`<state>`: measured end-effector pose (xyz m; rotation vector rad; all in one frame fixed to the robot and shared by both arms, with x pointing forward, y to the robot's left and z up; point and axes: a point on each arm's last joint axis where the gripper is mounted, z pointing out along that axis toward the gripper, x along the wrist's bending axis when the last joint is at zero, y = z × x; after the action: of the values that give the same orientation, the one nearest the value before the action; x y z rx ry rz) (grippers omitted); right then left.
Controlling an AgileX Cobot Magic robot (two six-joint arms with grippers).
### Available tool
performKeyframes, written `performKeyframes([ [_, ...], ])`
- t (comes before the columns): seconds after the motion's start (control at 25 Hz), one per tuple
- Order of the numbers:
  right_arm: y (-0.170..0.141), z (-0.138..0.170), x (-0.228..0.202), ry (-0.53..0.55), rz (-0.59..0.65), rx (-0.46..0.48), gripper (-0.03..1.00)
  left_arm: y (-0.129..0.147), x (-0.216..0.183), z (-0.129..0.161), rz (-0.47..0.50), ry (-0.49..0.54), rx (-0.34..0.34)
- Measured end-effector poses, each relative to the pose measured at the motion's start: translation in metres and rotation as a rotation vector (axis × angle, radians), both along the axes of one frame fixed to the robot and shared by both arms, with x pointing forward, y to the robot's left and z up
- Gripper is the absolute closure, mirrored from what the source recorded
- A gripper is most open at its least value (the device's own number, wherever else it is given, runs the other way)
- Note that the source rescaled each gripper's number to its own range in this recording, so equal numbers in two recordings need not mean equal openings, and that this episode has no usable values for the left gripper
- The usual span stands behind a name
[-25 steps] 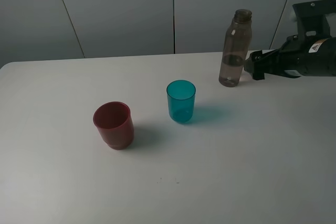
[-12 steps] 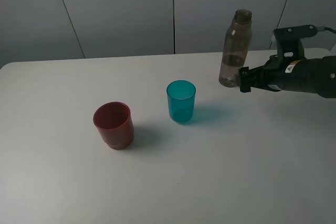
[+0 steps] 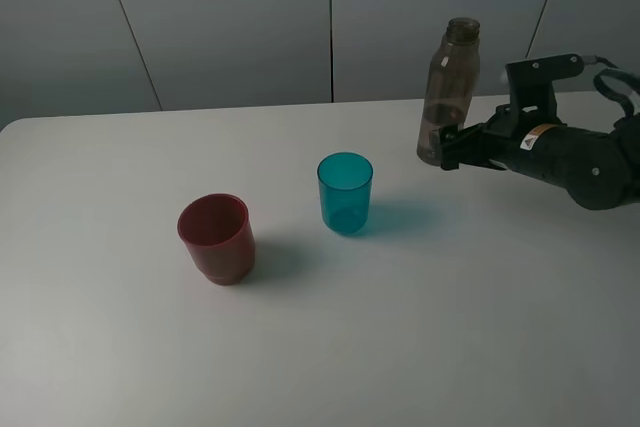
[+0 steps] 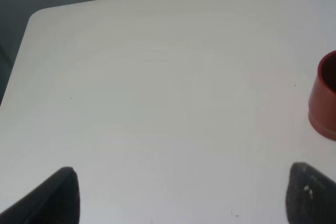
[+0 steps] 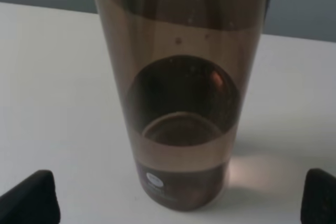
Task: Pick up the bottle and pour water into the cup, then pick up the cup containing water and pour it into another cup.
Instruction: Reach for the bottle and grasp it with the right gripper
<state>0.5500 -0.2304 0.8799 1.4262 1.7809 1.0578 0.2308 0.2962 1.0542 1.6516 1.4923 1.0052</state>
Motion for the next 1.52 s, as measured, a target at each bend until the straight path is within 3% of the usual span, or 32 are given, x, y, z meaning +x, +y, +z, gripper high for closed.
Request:
performKeyframes([
  [0.92, 0.009, -0.002, 0.043, -0.081, -0.003, 0.024, -0.03, 0.000, 0.000, 0.000, 0.000, 0.000, 0.000],
  [1.52, 0.015, -0.013, 0.065, -0.079, 0.001, 0.039, -0.03, 0.000, 0.000, 0.000, 0.000, 0.000, 0.000],
])
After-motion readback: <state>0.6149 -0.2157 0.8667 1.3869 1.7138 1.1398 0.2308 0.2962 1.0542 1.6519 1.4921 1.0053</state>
